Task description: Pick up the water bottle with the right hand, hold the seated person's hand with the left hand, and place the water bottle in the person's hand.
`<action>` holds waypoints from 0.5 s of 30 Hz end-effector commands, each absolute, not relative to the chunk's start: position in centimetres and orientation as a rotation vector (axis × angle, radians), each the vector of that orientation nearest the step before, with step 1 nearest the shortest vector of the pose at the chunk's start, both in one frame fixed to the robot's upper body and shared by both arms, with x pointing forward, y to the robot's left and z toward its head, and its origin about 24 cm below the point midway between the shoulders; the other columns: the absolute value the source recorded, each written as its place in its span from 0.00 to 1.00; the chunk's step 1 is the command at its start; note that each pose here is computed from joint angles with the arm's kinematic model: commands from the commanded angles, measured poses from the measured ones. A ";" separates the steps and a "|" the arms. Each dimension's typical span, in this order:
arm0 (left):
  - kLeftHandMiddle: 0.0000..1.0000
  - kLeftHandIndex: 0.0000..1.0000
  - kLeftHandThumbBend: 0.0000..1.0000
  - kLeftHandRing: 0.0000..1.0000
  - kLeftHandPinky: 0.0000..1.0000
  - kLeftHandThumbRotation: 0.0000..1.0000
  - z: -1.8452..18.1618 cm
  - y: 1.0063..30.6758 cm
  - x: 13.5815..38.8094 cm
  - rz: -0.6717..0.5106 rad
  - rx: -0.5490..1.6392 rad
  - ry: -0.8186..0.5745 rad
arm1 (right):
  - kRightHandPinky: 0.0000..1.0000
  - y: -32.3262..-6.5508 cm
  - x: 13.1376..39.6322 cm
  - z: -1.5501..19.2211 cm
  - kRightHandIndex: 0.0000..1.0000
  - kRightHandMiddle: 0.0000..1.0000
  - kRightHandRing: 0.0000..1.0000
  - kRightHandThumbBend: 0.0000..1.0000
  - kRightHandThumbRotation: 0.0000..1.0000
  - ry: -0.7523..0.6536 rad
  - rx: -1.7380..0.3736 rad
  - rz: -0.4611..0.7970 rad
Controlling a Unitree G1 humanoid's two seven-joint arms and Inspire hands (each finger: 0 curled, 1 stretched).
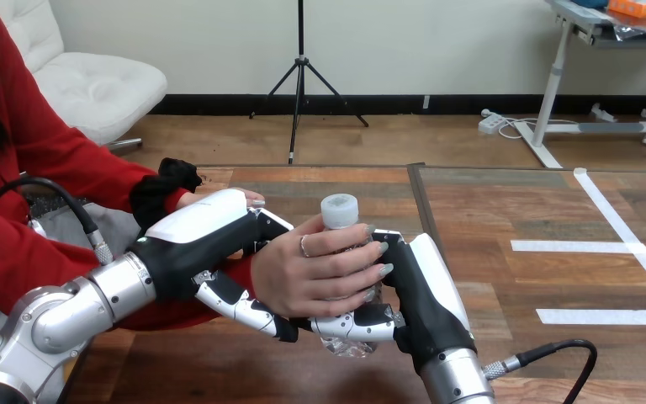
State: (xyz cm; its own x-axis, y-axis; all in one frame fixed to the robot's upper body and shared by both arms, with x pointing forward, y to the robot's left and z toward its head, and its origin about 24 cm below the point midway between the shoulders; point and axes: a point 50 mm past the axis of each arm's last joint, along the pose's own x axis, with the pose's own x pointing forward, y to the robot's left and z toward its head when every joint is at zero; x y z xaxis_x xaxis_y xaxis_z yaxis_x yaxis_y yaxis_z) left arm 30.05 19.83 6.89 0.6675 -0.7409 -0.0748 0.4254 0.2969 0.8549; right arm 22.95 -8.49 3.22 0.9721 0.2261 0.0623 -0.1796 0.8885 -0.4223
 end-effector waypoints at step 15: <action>0.49 0.49 0.73 0.41 0.35 0.30 9.3 17.4 31.4 -0.799 0.992 -0.500 | 0.29 -6.6 23.8 8.7 0.44 0.41 0.33 0.88 0.00 -0.364 -0.367 0.226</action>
